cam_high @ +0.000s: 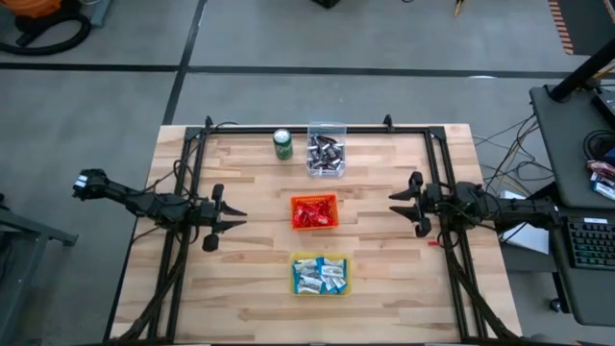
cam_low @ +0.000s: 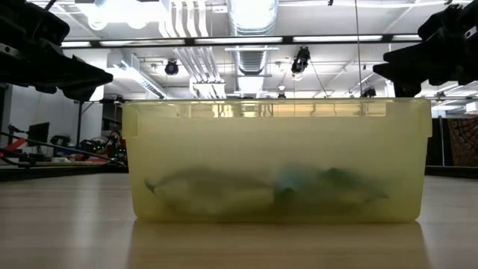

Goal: Sort candy
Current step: Return to Home Position

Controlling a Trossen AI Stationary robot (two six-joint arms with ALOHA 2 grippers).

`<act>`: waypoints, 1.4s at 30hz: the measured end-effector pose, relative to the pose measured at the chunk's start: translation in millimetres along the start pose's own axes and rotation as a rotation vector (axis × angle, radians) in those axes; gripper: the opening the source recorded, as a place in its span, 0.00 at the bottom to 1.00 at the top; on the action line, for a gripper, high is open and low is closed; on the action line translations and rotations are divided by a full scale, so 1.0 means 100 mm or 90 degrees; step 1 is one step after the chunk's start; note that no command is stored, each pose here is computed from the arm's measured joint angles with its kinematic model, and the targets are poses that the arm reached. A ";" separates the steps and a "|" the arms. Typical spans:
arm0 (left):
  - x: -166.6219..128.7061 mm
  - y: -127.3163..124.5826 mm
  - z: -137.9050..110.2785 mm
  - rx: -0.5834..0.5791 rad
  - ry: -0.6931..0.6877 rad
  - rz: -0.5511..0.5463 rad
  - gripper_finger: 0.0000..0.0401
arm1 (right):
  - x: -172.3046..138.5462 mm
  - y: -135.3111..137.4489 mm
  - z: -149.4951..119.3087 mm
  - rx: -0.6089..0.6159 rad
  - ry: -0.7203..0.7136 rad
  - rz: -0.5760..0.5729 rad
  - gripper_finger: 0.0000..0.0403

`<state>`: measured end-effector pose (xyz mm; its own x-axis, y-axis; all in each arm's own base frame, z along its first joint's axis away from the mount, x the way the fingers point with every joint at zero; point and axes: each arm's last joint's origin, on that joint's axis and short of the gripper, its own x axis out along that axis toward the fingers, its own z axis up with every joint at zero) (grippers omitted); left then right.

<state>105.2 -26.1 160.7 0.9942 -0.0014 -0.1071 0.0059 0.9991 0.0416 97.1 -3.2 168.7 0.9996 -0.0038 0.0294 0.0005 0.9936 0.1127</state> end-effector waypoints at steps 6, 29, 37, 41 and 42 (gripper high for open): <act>0.00 0.00 0.00 0.000 0.001 0.000 0.19 | 0.02 0.00 -0.02 -0.001 0.019 -0.002 0.37; 0.00 0.00 0.01 0.000 -0.001 0.000 0.19 | 0.02 0.00 -0.03 -0.001 0.022 -0.002 0.37; 0.00 0.00 0.01 0.000 -0.001 0.000 0.19 | 0.02 0.00 -0.03 -0.001 0.022 -0.002 0.37; 0.00 0.00 0.01 -0.001 -0.001 0.000 0.19 | 0.02 0.00 -0.03 -0.001 0.022 -0.002 0.37; 0.00 0.00 0.01 0.000 -0.001 0.000 0.19 | 0.02 0.00 -0.03 0.000 0.022 -0.002 0.37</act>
<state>105.5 -26.2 162.1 0.9944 -0.0016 -0.1052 0.0060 0.9991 0.0410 99.3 -3.3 165.9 1.0000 -0.0031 -0.0060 0.0037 0.9937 0.1120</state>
